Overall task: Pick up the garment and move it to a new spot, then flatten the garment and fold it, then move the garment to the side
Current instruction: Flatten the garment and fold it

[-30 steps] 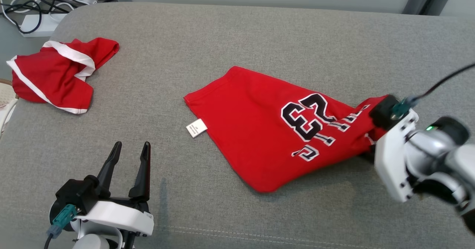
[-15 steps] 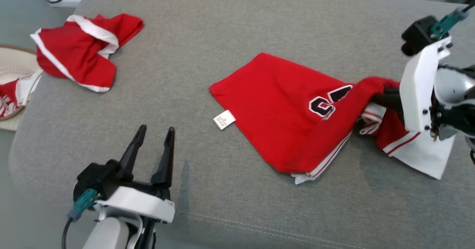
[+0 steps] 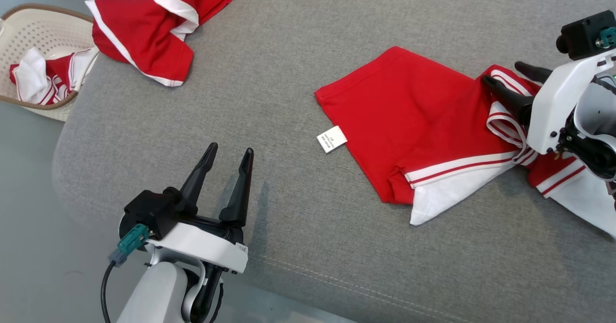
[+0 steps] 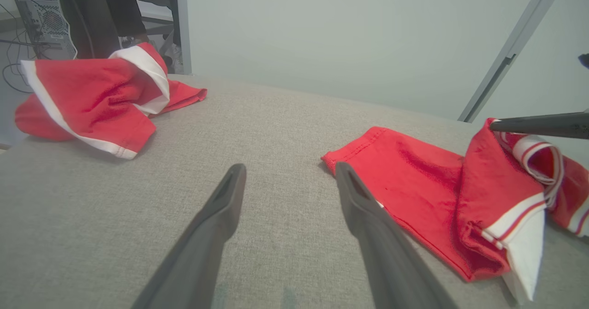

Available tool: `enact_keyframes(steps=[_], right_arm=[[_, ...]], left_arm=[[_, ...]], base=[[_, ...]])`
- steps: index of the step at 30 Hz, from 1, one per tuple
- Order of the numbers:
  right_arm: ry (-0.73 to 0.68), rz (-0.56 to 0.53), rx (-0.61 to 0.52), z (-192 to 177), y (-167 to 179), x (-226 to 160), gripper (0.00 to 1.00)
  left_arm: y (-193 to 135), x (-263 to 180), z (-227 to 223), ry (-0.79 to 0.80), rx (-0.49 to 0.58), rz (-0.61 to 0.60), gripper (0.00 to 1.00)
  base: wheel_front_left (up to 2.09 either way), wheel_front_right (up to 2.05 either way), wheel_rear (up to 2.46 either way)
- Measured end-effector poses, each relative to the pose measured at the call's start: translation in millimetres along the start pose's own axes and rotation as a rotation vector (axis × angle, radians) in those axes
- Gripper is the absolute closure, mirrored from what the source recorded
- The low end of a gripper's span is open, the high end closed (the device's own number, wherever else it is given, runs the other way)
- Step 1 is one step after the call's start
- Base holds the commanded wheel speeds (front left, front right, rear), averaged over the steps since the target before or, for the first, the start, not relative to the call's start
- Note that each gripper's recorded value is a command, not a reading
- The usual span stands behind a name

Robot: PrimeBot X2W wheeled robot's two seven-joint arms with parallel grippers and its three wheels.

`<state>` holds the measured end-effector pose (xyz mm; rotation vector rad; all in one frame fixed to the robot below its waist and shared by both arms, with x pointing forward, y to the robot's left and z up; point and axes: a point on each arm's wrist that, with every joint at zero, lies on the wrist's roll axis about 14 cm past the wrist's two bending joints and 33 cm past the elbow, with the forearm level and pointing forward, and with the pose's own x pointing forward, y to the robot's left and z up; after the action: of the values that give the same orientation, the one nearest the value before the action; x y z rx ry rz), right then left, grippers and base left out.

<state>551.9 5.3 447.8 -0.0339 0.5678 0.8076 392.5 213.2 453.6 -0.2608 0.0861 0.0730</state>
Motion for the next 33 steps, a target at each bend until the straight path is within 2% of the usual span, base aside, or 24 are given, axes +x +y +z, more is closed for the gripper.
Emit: enact_keyframes(steps=[1, 8, 11, 14, 19, 25, 33], right_arm=[[0.0, 0.0, 0.0, 0, 0, 0, 0.0], [-0.309, -0.085, -0.091, 44, -16, -39, 0.0], [-0.427, -0.128, -0.107, 48, -20, -63, 0.0], [-0.509, -0.184, -0.12, 38, -23, -87, 0.0], [-0.571, -0.274, -0.102, 13, -17, -119, 0.0], [-0.6, -0.354, -0.043, -26, 11, -152, 0.0], [-0.639, -0.455, 0.019, -59, 41, -195, 0.0]], left_arm=[[0, 0, 0, 0.0, 0.0, 0.0, 0.0], [-2, 5, 11, -0.034, 0.028, -0.02, 0.0], [-2, 4, 13, -0.039, 0.037, -0.028, 0.0], [-5, 2, 13, -0.038, 0.049, -0.043, 0.0], [-9, 0, 17, -0.05, 0.059, -0.056, 0.0], [-12, -11, 23, -0.063, 0.07, -0.06, 0.0], [-12, -32, 24, -0.053, 0.082, -0.054, 0.0]], base=[[0.0, 0.0, 0.0], [0.0, 0.0, 0.0], [0.0, 0.0, 0.0], [0.0, 0.0, 0.0], [0.0, 0.0, 0.0], [0.0, 0.0, 0.0], [0.0, 0.0, 0.0]])
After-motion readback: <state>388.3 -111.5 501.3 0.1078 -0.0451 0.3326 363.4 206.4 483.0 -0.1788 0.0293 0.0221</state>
